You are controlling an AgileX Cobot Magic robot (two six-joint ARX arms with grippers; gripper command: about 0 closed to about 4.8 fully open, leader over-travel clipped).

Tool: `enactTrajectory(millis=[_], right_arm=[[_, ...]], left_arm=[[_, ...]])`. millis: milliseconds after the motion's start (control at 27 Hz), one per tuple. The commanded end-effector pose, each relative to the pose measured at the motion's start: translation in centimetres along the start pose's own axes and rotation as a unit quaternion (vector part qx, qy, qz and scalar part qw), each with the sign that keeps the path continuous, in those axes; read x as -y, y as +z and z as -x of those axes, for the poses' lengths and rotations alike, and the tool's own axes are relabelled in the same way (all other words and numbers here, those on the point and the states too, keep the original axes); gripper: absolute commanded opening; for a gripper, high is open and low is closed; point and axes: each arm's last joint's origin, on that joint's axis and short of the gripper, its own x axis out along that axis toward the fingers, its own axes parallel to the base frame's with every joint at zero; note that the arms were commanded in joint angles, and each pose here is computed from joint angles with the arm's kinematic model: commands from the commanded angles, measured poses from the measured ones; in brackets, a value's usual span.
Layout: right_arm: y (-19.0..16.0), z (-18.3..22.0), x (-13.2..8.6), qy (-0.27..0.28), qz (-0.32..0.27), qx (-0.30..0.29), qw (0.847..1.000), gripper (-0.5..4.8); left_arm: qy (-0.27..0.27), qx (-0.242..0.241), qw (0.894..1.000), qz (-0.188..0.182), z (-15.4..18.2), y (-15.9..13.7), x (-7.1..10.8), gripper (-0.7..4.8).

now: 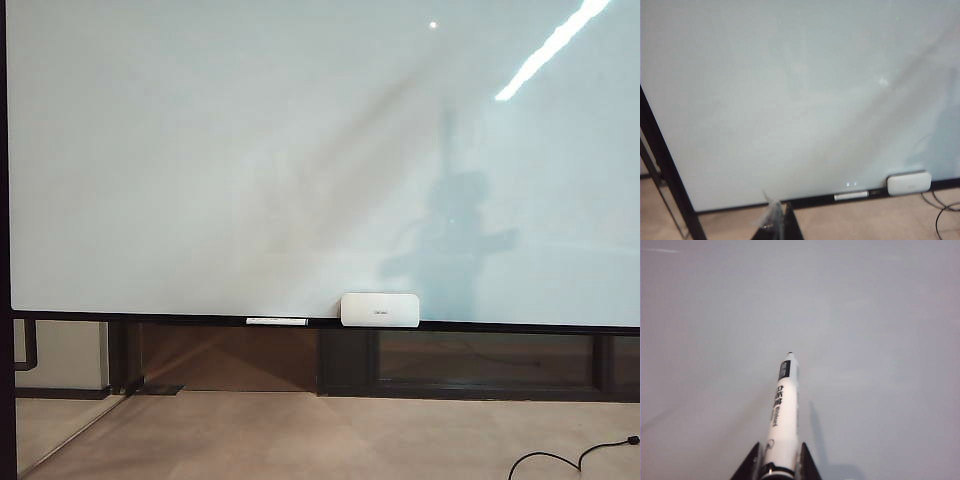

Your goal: Reach to the right to find the marker pen, pick it up, and write the number 12 on the whiteboard.

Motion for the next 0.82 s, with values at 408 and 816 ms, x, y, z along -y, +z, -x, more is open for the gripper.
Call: enactTrajectory(millis=[408,816], right_arm=[[-3.6,-7.4,-8.2,0.103,-0.026,-0.023,0.994,-0.05],[-3.7,-11.6,-9.4,0.107,-0.025,-0.016,0.994,-0.05]], left_arm=[[-0.059,0.032,0.997,-0.031,0.0,0.4,0.3,-0.05],[-0.12,0.05,0.99,-0.051,-0.4,0.2,-0.8,-0.05]])
